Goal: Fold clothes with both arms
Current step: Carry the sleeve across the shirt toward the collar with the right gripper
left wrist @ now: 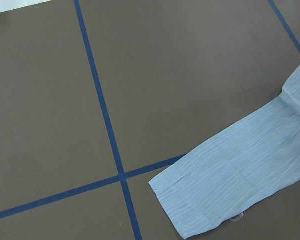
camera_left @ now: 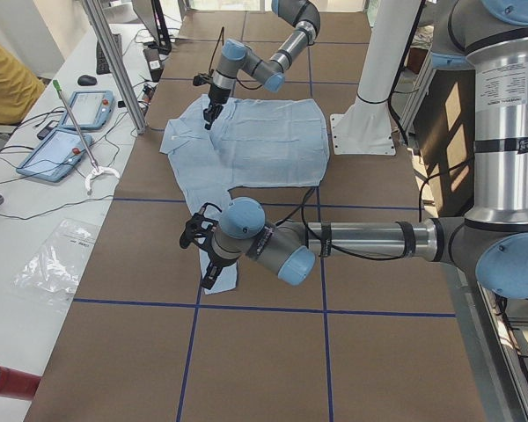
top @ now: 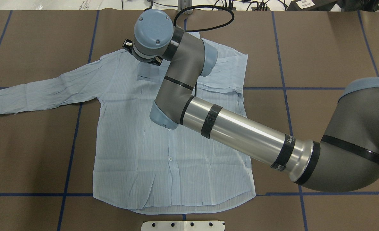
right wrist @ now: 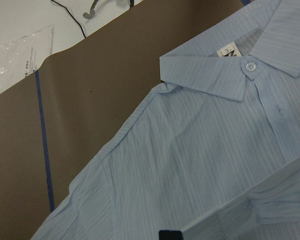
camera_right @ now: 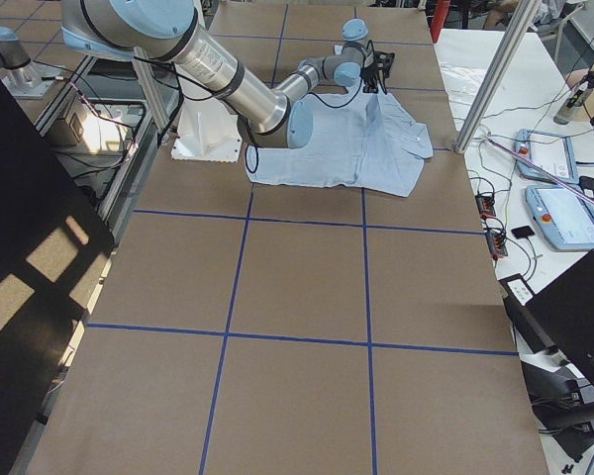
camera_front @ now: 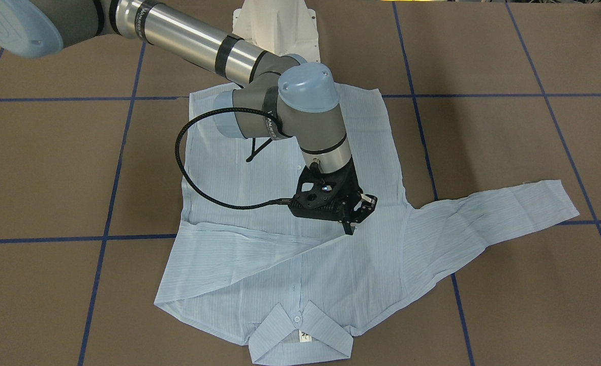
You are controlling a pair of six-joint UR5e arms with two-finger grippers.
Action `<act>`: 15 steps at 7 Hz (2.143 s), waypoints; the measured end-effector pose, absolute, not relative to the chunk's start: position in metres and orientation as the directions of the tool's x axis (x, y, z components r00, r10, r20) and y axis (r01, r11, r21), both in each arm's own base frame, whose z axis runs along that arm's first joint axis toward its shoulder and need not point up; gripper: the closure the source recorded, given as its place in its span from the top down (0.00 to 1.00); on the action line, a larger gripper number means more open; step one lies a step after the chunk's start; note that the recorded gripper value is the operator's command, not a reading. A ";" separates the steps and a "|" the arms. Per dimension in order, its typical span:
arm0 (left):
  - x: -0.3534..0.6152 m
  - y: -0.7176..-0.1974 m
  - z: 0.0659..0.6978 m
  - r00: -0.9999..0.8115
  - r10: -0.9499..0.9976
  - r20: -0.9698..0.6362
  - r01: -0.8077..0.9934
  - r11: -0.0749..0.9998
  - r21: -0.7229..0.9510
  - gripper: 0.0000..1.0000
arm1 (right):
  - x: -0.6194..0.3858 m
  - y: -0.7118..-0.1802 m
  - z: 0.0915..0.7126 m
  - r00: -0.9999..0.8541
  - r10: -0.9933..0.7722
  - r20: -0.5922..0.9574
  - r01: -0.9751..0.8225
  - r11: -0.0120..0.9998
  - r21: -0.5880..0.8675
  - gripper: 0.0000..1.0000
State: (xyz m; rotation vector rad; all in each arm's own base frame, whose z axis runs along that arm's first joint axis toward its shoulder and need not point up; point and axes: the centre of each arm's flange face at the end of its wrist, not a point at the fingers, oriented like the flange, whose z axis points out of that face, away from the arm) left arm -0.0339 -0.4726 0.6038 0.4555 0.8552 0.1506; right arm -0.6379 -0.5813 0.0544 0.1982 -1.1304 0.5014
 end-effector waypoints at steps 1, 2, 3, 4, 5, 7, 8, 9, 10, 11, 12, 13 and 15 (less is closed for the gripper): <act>-0.032 -0.473 0.603 0.648 0.293 -0.703 0.062 0.899 0.433 1.00 | -0.641 -0.579 0.055 0.333 0.280 0.900 -0.478 0.873 -0.095 0.98; -0.030 -0.477 0.601 0.644 0.264 -0.718 0.083 0.909 0.409 1.00 | -0.644 -0.578 0.054 0.335 0.280 0.900 -0.478 0.873 -0.093 0.99; -0.026 -0.484 0.597 0.639 0.251 -0.727 0.093 0.913 0.397 1.00 | -0.646 -0.576 0.051 0.334 0.277 0.901 -0.481 0.872 -0.090 0.99; -0.014 -0.503 0.591 0.632 0.249 -0.733 0.092 0.916 0.391 1.00 | -0.648 -0.573 0.043 0.330 0.273 0.904 -0.484 0.871 -0.086 0.99; 0.001 -0.533 0.589 0.625 0.238 -0.743 0.091 0.924 0.372 1.00 | -0.647 -0.572 0.032 0.316 0.278 0.907 -0.491 0.866 -0.094 0.98; 0.029 -0.574 0.613 0.615 0.225 -0.756 0.084 0.934 0.347 1.00 | -0.629 -0.568 0.037 0.299 0.309 0.903 -0.510 0.851 -0.122 0.96; 0.046 -0.577 0.636 0.605 0.217 -0.766 0.082 0.940 0.331 1.00 | -0.607 -0.561 0.057 0.293 0.314 0.903 -0.516 0.847 -0.127 0.96; 0.066 -0.574 0.652 0.597 0.187 -0.780 0.096 0.949 0.301 1.00 | -0.584 -0.553 0.081 0.284 0.312 0.907 -0.519 0.845 -0.129 0.96; 0.084 -0.567 0.664 0.595 0.141 -0.792 0.120 0.958 0.261 1.00 | -0.567 -0.548 0.102 0.281 0.313 0.907 -0.520 0.844 -0.131 0.96; 0.092 -0.551 0.681 0.591 0.093 -0.801 0.134 0.968 0.211 0.99 | -0.560 -0.545 0.115 0.282 0.315 0.906 -0.520 0.844 -0.131 0.96; 0.094 -0.530 0.699 0.584 0.054 -0.810 0.130 0.979 0.159 0.98 | -0.558 -0.543 0.123 0.285 0.316 0.905 -0.519 0.844 -0.132 0.97; 0.094 -0.512 0.712 0.565 0.021 -0.825 0.125 0.986 0.111 0.98 | -0.557 -0.543 0.127 0.287 0.318 0.904 -0.520 0.844 -0.132 0.97; 0.100 -0.493 0.719 0.530 -0.030 -0.847 0.133 0.990 0.049 0.99 | -0.554 -0.540 0.131 0.285 0.318 0.904 -0.519 0.844 -0.133 0.97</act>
